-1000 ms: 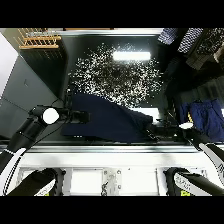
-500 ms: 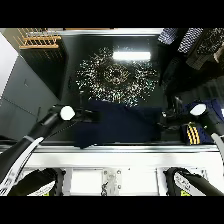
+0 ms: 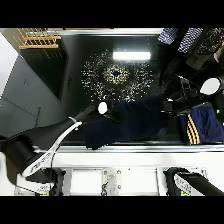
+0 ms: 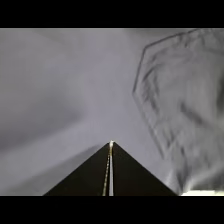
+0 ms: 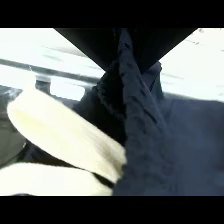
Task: Fold the clothes and pants, and hang the long-sleeved shirts on hangers.
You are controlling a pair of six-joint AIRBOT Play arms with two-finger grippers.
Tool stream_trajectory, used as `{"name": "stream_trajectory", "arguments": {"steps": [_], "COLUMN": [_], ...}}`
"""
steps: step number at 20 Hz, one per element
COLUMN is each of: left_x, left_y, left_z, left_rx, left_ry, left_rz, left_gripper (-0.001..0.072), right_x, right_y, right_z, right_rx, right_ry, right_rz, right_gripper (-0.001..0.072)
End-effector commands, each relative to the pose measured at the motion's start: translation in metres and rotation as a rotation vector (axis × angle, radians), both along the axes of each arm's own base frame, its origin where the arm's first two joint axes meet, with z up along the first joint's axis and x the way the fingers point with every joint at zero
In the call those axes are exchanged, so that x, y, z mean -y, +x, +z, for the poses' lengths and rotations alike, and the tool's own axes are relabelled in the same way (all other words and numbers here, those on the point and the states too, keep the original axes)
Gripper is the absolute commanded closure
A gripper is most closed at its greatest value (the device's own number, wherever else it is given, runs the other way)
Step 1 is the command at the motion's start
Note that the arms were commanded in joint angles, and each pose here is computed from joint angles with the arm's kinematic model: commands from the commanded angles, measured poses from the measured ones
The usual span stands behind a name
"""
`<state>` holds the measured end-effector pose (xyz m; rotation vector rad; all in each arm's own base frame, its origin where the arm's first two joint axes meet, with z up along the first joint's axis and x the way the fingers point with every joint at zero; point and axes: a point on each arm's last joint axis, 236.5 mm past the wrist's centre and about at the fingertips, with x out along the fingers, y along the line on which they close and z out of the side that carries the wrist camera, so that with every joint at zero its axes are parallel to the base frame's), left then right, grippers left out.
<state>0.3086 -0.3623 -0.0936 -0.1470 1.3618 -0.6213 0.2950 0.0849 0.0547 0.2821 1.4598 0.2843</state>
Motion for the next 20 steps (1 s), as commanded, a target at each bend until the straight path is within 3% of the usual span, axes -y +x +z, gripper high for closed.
{"name": "stream_trajectory", "arguments": {"steps": [1, 12, 20], "left_x": [0.032, 0.037, -0.040], "left_y": [-0.007, 0.004, 0.067], "left_z": [-0.019, -0.009, 0.083], "left_rx": [-0.040, -0.039, 0.088], "left_ry": [0.017, 0.007, -0.050], "left_rz": [-0.067, -0.069, 0.013], "left_gripper": [0.0701, 0.0701, 0.0701], "right_x": [-0.025, -0.064, -0.081], "right_y": [-0.004, -0.009, -0.009], "right_z": [0.025, 0.046, 0.047], "right_rx": [0.015, 0.075, 0.106], "right_ry": [-0.013, -0.001, 0.008], "right_rz": [0.060, 0.172, 0.212], "right_gripper": [0.0695, 0.0695, 0.0695]}}
